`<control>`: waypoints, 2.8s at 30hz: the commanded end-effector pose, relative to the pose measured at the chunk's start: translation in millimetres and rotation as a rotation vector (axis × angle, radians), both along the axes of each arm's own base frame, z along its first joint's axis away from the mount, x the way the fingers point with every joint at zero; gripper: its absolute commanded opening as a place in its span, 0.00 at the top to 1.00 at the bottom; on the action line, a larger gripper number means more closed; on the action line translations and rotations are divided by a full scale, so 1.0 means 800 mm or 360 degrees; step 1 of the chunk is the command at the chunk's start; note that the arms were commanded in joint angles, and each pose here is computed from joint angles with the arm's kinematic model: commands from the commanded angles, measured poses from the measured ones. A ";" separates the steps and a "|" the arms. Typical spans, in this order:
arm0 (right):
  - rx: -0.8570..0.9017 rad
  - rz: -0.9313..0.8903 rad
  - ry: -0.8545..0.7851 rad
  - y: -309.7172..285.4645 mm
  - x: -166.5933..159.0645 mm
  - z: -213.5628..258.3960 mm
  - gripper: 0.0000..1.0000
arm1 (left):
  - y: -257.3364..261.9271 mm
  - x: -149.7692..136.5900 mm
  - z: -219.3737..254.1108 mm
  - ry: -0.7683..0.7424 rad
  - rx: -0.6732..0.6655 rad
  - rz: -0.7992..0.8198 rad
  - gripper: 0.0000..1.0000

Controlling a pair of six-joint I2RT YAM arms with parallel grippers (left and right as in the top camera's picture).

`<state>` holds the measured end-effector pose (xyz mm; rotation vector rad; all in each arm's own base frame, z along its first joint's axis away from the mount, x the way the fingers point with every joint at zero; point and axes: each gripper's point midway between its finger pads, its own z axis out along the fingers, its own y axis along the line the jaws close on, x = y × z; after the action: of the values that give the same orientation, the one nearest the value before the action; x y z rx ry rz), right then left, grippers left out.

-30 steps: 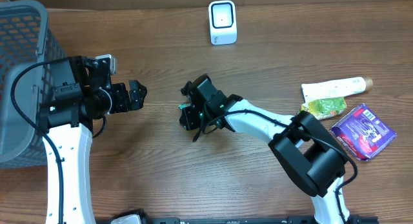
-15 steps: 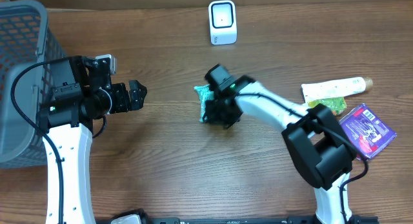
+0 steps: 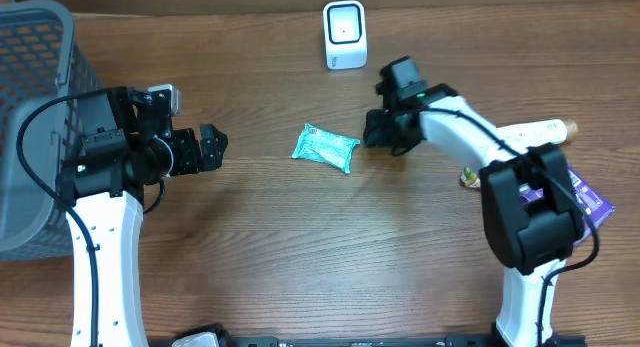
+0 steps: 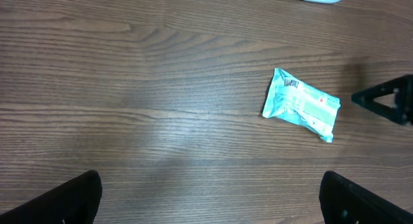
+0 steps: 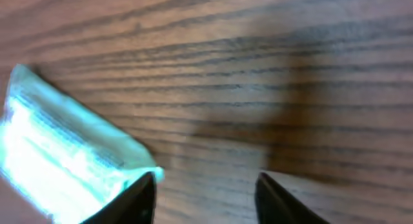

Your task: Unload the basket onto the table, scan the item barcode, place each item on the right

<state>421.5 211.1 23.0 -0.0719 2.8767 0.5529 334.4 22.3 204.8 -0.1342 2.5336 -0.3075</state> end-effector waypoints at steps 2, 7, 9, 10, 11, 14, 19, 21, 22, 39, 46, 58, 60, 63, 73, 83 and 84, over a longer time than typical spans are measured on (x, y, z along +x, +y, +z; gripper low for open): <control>0.0603 0.0176 0.0203 0.044 -0.028 0.049 0.37 | -0.005 0.002 0.009 -0.0035 -0.0006 -0.0031 0.00; 0.0620 0.0016 0.0382 0.056 -0.049 0.032 0.28 | -0.005 0.002 0.009 -0.0035 -0.0006 -0.0031 0.00; 0.0592 -0.0078 0.0395 0.059 -0.048 0.020 0.27 | -0.005 0.002 0.009 -0.0035 -0.0006 -0.0031 0.01; 0.0581 -0.0123 0.0398 0.060 -0.048 0.014 0.26 | -0.005 0.002 0.009 -0.0035 -0.0006 -0.0031 0.00; 0.0564 -0.0169 0.0396 0.060 -0.047 0.008 0.26 | -0.005 0.002 0.009 -0.0035 -0.0006 -0.0031 0.00; 0.0561 -0.0260 0.0382 0.066 -0.048 -0.009 0.26 | -0.004 0.002 0.009 -0.0035 -0.0005 -0.0030 0.00; 0.0556 -0.0278 0.0261 0.077 -0.045 -0.025 0.26 | -0.005 0.002 0.009 -0.0035 -0.0005 -0.0031 0.00; 0.0441 -0.0385 0.0229 0.069 -0.043 -0.041 0.26 | -0.005 0.002 0.009 -0.0035 -0.0005 -0.0031 0.01; 0.0407 -0.0420 0.0221 0.066 -0.042 -0.045 0.27 | -0.004 0.002 0.009 -0.0035 -0.0005 -0.0031 0.01; 0.0397 -0.0489 0.0211 0.069 -0.037 -0.058 0.96 | -0.005 0.002 0.009 -0.0035 -0.0005 -0.0031 0.00; 0.0685 0.0006 0.0019 0.080 -0.037 0.033 0.96 | -0.005 0.002 0.009 -0.0035 -0.0006 -0.0031 0.01; 0.0806 0.0359 -0.0679 0.034 -0.061 0.260 0.96 | -0.005 0.002 0.009 -0.0035 -0.0006 -0.0031 0.00; 0.0822 0.0361 -0.0775 0.027 -0.067 0.290 0.96 | -0.004 0.002 0.009 -0.0035 -0.0005 -0.0030 0.00; 0.0838 0.0357 -0.0886 0.016 -0.077 0.325 0.96 | -0.005 0.002 0.009 -0.0035 -0.0006 -0.0031 0.00; 0.0744 0.0219 -0.0916 -0.004 -0.077 0.334 0.96 | -0.005 0.002 0.009 -0.0035 -0.0006 -0.0031 0.00; -0.0186 -0.0337 -0.1189 -0.093 0.018 0.311 0.96 | -0.004 0.002 0.009 -0.0035 -0.0005 -0.0031 0.00; -0.0285 -0.0340 -0.1222 -0.096 0.028 0.313 0.96 | -0.005 0.002 0.009 -0.0035 -0.0006 -0.0031 0.00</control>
<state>408.5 162.2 249.0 -0.0409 2.2381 0.5031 334.3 22.2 204.7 -0.1343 2.5340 -0.3076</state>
